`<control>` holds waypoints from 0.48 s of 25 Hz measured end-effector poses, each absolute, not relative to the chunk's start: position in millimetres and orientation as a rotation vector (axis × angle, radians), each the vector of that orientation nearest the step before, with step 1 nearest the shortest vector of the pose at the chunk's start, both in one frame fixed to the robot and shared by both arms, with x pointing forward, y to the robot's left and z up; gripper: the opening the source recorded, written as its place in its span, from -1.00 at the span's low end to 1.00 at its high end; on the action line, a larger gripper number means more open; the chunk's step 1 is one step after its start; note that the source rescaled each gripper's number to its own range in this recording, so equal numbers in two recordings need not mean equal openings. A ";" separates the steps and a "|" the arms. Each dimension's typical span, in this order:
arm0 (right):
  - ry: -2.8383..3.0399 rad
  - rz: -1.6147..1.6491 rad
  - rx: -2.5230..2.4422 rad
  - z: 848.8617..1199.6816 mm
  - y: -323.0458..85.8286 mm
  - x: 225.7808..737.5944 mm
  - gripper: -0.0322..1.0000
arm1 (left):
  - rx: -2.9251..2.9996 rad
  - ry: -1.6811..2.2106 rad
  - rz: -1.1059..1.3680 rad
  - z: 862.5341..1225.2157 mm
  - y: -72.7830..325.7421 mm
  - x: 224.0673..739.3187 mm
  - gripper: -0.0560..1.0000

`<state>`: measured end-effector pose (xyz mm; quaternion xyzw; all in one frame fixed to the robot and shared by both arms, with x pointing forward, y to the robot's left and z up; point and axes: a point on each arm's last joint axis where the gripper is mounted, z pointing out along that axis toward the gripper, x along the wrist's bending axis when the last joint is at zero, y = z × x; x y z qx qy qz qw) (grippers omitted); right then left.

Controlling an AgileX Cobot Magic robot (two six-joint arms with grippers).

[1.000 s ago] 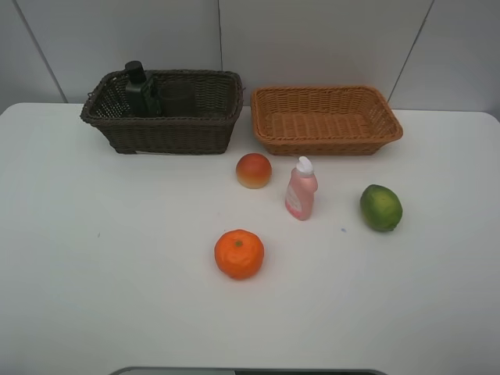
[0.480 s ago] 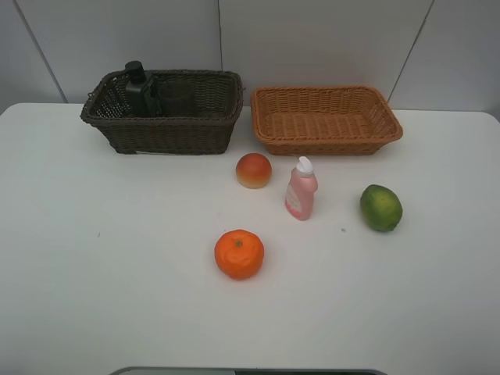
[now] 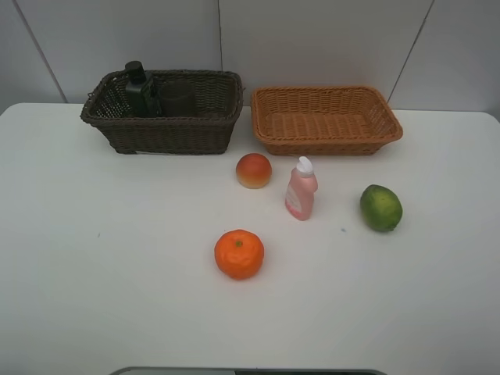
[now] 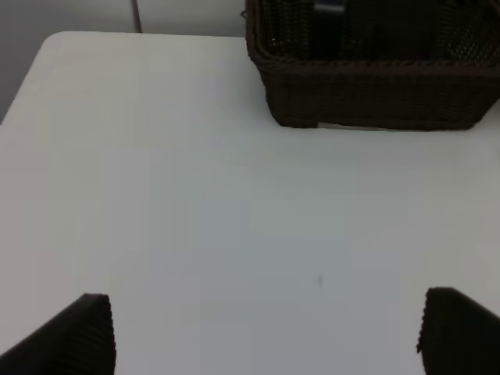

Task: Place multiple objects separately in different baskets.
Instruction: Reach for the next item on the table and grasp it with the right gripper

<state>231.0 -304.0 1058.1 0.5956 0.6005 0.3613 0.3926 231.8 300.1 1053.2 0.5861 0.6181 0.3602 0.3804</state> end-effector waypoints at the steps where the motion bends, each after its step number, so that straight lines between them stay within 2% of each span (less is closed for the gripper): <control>1: 1.524 0.917 1.512 1058.1 -304.0 231.0 0.73 | 1.491 1.584 0.923 1053.2 300.0 231.8 1.00; 12: 1.525 0.917 1.513 1058.1 -304.0 231.2 0.73 | 1.490 1.586 0.926 1053.2 300.1 231.8 1.00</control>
